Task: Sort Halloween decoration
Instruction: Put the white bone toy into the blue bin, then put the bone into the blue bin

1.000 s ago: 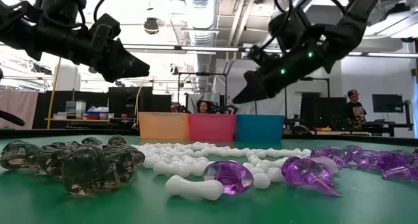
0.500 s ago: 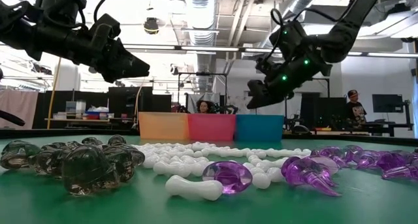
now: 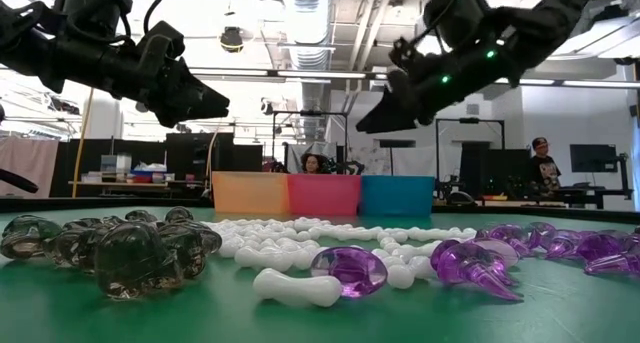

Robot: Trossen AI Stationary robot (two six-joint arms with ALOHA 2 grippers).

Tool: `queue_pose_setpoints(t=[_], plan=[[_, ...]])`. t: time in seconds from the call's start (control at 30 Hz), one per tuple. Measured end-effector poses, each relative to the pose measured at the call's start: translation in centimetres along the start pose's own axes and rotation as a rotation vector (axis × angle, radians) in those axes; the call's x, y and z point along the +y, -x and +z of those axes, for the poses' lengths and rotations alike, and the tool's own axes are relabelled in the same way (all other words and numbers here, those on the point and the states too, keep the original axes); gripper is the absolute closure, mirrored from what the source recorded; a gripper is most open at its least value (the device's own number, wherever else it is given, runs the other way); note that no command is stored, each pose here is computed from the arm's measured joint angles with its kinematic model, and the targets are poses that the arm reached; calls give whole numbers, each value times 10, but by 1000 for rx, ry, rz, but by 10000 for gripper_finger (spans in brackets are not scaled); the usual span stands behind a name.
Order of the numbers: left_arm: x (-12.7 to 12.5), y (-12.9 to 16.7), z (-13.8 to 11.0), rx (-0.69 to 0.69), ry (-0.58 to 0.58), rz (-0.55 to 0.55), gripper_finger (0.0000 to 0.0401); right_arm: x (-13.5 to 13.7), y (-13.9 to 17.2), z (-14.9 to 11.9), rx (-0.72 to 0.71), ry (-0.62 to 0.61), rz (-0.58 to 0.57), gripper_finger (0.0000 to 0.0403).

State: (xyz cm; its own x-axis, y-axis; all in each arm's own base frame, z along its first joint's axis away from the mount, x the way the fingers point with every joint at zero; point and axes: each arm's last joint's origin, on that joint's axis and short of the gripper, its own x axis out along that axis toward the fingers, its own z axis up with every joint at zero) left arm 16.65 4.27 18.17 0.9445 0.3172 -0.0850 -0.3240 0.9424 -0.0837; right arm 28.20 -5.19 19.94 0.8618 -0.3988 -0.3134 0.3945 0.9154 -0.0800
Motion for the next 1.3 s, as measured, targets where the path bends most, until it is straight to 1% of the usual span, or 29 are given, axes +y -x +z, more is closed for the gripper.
queue_pose_setpoints(t=[0.1,0.27,0.37,0.47,0.57,0.73,0.83,0.9,1.0,1.17,1.3], plan=[[0,0,0,0,0,0,223,29,4,-3,-8,8,93,184],[0,0,0,1,0,0,223,66,-1,-21,-14,8,149,189],[0,0,0,0,0,-1,223,80,-11,-35,-46,-30,175,188],[0,0,0,1,0,-1,223,88,-21,-51,-56,-46,146,188],[0,0,0,2,0,-1,223,97,-25,-62,-66,-46,141,189],[0,0,0,4,-1,3,223,118,-36,-70,-36,-7,179,189],[0,0,0,5,-1,5,223,132,-45,-70,-21,50,192,189],[0,0,-1,12,-1,6,223,136,-51,-69,-12,66,190,189],[0,0,-3,28,1,6,223,135,-57,-71,8,73,178,189],[0,0,-3,32,4,2,223,129,-58,-75,55,71,131,189],[0,0,-3,35,-3,2,223,128,-58,-77,83,80,132,189]])
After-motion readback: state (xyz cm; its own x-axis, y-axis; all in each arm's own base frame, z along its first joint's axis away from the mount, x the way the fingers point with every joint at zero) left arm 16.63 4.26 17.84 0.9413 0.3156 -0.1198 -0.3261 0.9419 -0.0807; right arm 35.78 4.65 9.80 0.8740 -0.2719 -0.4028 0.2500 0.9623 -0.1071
